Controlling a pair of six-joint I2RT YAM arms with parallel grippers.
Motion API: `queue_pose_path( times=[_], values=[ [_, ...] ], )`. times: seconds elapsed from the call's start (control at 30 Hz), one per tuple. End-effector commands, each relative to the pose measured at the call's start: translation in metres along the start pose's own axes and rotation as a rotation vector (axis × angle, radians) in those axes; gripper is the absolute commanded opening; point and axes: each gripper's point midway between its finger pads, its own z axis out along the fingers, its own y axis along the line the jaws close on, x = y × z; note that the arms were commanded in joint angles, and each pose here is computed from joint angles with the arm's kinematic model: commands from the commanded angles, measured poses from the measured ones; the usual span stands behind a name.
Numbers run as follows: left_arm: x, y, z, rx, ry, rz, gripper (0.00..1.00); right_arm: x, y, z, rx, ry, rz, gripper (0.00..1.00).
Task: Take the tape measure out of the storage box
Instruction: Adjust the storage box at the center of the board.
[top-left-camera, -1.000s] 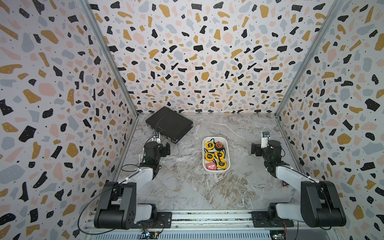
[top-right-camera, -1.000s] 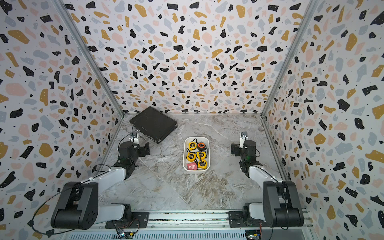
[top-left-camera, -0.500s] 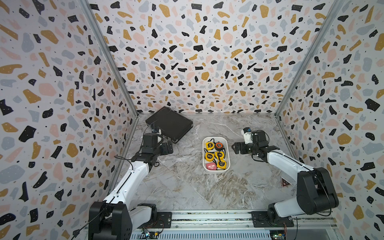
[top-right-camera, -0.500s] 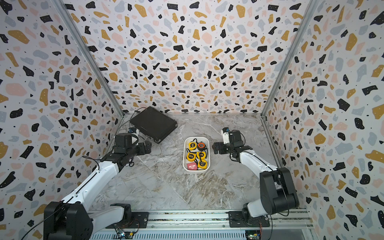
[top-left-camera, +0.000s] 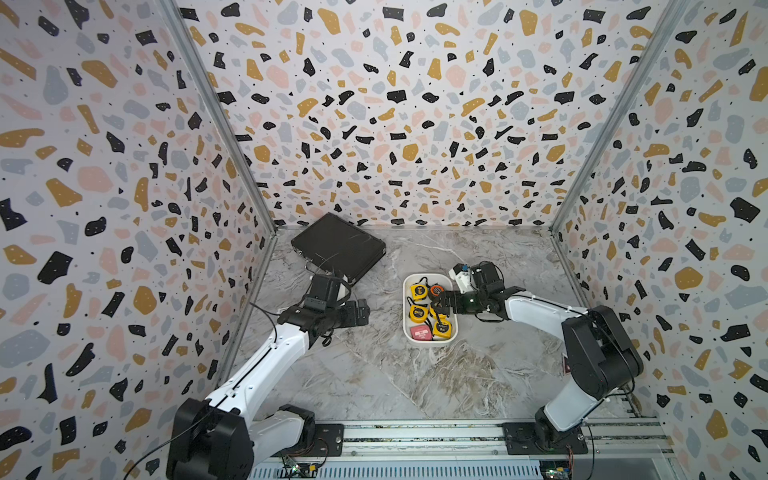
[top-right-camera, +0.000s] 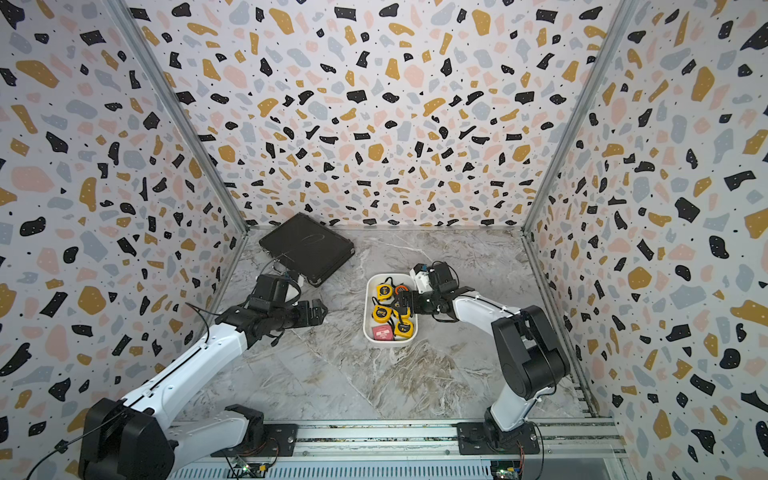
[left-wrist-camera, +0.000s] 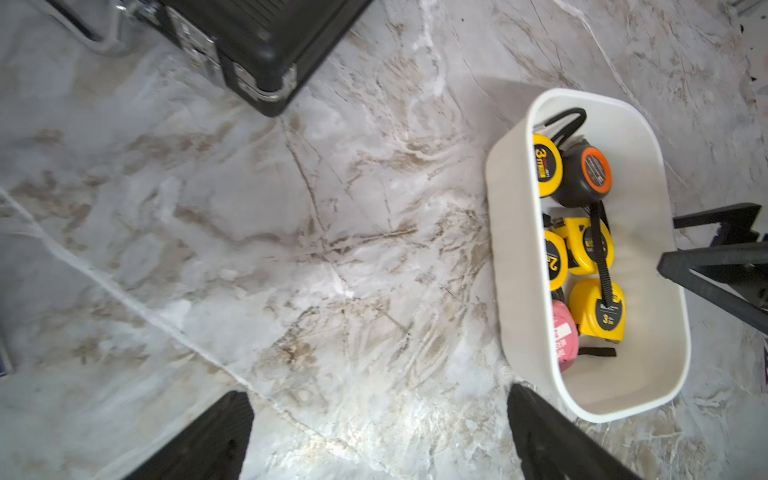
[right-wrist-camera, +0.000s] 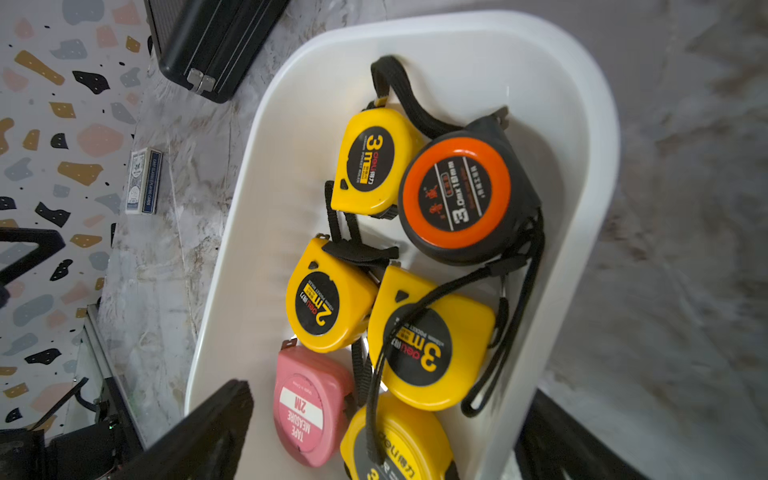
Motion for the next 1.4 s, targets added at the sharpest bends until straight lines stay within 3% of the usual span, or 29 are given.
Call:
queue_pose_path(
  times=[0.0,0.2,0.37,0.5,0.63,0.87,1.0,1.23,1.37],
  values=[
    [-0.002,-0.023,0.009,0.037,0.030,-0.009,1.00,-0.012,0.032,0.004,-0.092,-0.021,0.005,0.99],
    [0.006,-0.054,0.046,0.012,0.110,0.054,1.00,-0.006,0.042,0.006,-0.123,-0.006,0.004,0.99],
    [-0.016,-0.064,0.074,-0.054,0.100,0.097,1.00,-0.002,0.043,-0.007,-0.094,-0.009,-0.036,0.99],
    [-0.032,-0.061,0.096,-0.141,0.134,0.150,0.96,0.010,0.039,-0.016,-0.063,0.018,-0.045,0.99],
    [-0.028,-0.048,0.108,-0.222,0.175,0.154,0.90,0.015,0.037,-0.024,-0.039,0.023,-0.061,0.99],
    [-0.006,-0.021,0.103,-0.328,0.212,0.091,0.69,0.011,0.039,-0.029,-0.031,0.010,-0.074,0.99],
    [0.004,-0.005,0.088,-0.386,0.208,0.078,0.63,0.006,0.042,-0.029,-0.036,0.004,-0.078,0.99],
    [0.017,0.021,0.058,-0.479,0.203,0.090,0.62,0.001,0.044,-0.026,-0.048,0.003,-0.073,0.99],
    [0.008,0.007,0.049,-0.412,0.178,0.097,0.73,0.001,0.045,-0.027,-0.049,0.004,-0.070,0.99]
  ],
)
